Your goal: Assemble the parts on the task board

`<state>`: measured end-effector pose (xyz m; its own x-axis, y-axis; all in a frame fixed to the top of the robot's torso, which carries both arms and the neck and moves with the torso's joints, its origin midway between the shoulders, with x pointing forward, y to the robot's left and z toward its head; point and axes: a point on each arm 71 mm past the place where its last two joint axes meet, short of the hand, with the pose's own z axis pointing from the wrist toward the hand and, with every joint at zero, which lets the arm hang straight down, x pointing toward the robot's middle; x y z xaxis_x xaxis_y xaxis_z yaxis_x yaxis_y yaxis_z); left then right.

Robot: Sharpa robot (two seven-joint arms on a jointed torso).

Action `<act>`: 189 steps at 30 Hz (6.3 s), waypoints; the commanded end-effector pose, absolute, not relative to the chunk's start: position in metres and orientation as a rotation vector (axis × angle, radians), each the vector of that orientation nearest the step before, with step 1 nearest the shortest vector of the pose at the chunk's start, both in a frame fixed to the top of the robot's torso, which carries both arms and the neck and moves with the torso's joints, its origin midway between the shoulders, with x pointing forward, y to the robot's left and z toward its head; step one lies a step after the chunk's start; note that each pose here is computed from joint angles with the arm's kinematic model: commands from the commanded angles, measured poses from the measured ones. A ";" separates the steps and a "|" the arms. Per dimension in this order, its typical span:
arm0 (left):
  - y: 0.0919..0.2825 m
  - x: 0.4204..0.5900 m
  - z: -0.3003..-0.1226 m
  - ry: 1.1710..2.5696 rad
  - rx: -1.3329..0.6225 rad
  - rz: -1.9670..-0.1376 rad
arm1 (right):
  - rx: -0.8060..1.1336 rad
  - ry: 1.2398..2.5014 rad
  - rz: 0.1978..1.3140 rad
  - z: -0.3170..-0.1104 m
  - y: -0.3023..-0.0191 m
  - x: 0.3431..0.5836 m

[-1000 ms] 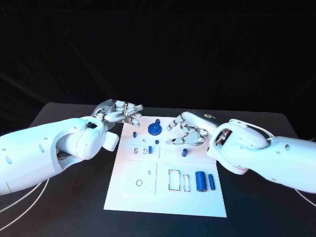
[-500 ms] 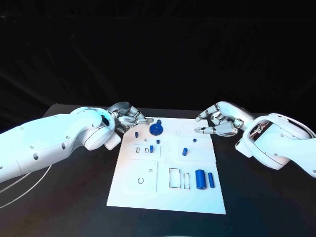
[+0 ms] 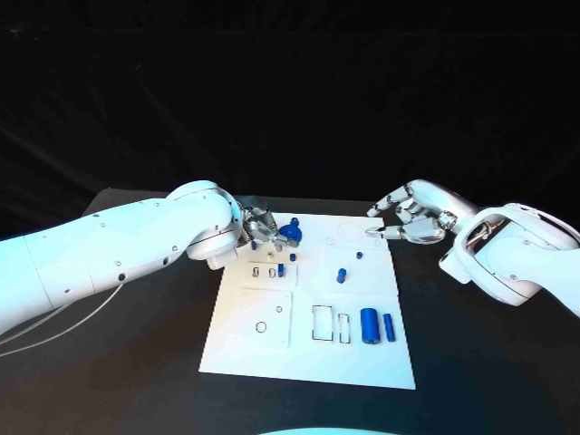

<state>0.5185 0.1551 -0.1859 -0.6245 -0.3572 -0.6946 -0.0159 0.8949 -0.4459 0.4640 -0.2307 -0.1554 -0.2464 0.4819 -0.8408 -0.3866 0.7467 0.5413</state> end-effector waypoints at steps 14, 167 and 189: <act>0.145 0.524 -0.192 2.262 -0.153 -0.258 | 0.086 1.561 0.819 -0.153 -0.229 0.464; 0.158 0.500 -0.219 2.247 -0.215 -0.305 | 0.213 1.525 0.908 -0.154 -0.222 0.463; 0.161 0.498 -0.212 2.158 -0.334 -0.366 | 0.217 1.514 0.902 -0.153 -0.225 0.462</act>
<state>0.4981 0.1631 -0.2134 -0.5848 -0.3394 -0.7368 -0.0936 0.9304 -0.3544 0.4629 -0.2255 -0.1538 -0.1888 0.6237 -0.7585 -0.3597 0.6749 0.6444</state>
